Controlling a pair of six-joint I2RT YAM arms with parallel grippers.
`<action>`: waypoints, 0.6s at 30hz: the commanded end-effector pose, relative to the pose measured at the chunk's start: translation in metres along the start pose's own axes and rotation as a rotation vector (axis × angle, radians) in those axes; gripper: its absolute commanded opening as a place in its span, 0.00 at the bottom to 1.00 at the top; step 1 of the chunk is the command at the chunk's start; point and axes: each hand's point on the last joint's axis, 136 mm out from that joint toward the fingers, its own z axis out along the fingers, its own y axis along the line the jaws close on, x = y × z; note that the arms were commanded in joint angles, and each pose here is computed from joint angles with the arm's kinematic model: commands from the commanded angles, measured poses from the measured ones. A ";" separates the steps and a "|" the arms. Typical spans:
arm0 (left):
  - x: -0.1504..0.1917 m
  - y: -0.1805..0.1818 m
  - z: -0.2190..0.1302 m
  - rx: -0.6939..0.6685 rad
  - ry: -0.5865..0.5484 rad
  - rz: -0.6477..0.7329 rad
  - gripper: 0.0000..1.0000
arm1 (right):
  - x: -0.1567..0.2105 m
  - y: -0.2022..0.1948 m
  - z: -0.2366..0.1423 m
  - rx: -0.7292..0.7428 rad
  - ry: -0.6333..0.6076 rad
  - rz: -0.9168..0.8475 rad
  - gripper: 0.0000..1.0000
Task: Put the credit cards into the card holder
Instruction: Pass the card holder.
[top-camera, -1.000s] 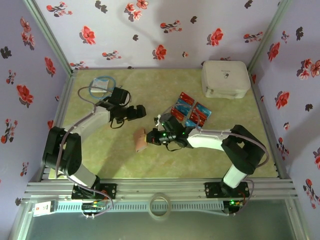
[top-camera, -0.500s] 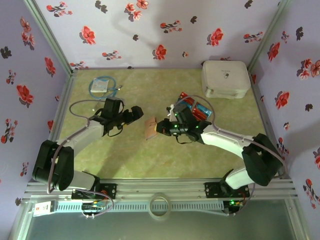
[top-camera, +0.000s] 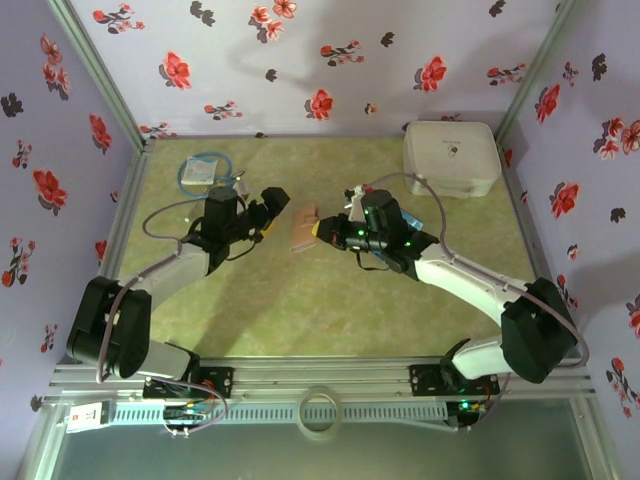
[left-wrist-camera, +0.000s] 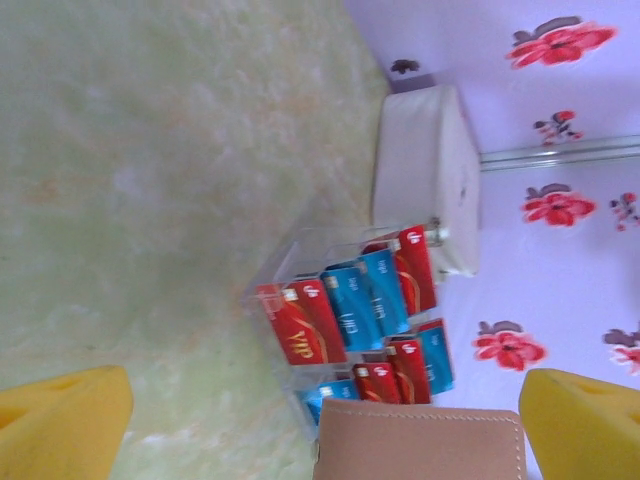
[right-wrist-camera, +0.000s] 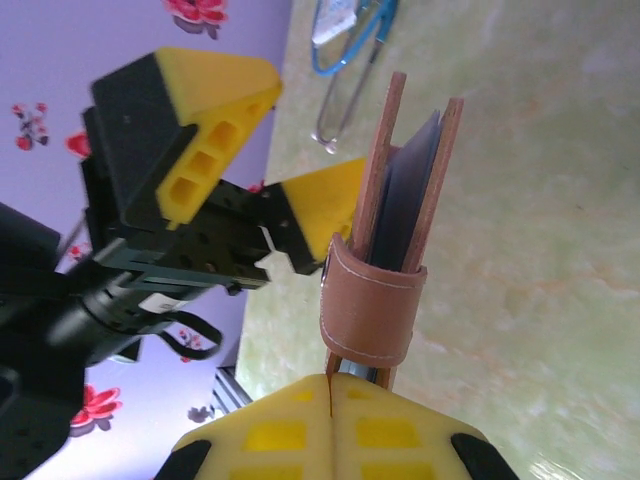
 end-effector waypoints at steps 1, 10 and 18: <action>-0.001 -0.028 0.006 0.115 0.001 -0.043 1.00 | -0.020 0.038 -0.007 -0.118 -0.052 -0.012 0.00; -0.003 -0.063 0.012 0.313 -0.013 -0.109 0.78 | -0.023 0.035 0.001 -0.155 -0.063 0.023 0.00; -0.001 -0.066 0.012 0.361 -0.006 -0.130 0.45 | -0.022 0.008 0.006 -0.113 -0.077 0.058 0.00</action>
